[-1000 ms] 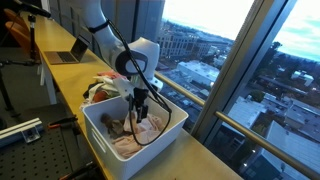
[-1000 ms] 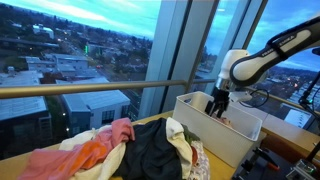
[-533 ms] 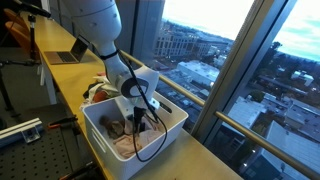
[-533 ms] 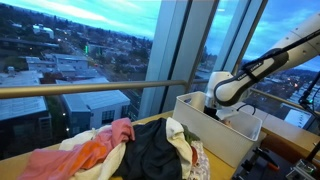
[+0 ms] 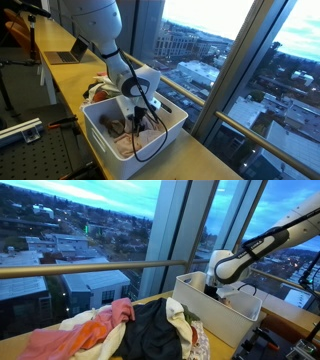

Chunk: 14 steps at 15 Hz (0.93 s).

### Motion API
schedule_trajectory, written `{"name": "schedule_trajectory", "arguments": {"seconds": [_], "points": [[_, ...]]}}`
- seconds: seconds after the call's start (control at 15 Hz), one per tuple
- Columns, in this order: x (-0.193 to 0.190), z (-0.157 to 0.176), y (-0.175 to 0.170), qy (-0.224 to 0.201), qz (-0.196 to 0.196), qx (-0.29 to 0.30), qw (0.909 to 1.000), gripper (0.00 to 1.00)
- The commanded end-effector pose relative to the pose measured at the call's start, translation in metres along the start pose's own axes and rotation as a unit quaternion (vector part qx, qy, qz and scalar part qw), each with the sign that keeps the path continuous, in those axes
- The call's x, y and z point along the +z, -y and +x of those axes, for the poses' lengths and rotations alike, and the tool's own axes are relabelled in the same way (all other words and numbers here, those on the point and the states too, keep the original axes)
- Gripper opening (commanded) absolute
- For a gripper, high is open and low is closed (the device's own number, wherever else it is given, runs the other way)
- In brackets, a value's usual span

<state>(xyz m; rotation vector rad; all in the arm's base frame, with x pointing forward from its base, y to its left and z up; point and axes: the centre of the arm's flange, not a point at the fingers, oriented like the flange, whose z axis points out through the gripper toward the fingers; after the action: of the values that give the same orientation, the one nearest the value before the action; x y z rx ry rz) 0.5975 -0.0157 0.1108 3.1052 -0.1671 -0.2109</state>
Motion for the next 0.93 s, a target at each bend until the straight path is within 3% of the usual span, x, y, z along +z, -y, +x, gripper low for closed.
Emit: {"name": "schedule_trajectory", "arguments": {"seconds": [0.0, 0.13, 0.53, 0.87], "points": [[-0.036, -0.029, -0.012, -0.011, 0.032, 0.023, 0.9992, 0.15], [-0.066, -0.041, -0.026, -0.023, 0.040, 0.040, 0.9981, 0.02], [-0.189, -0.063, -0.050, -0.099, 0.044, 0.070, 0.9917, 0.00], [-0.310, -0.072, -0.006, -0.191, 0.033, 0.029, 0.9805, 0.00]]}}
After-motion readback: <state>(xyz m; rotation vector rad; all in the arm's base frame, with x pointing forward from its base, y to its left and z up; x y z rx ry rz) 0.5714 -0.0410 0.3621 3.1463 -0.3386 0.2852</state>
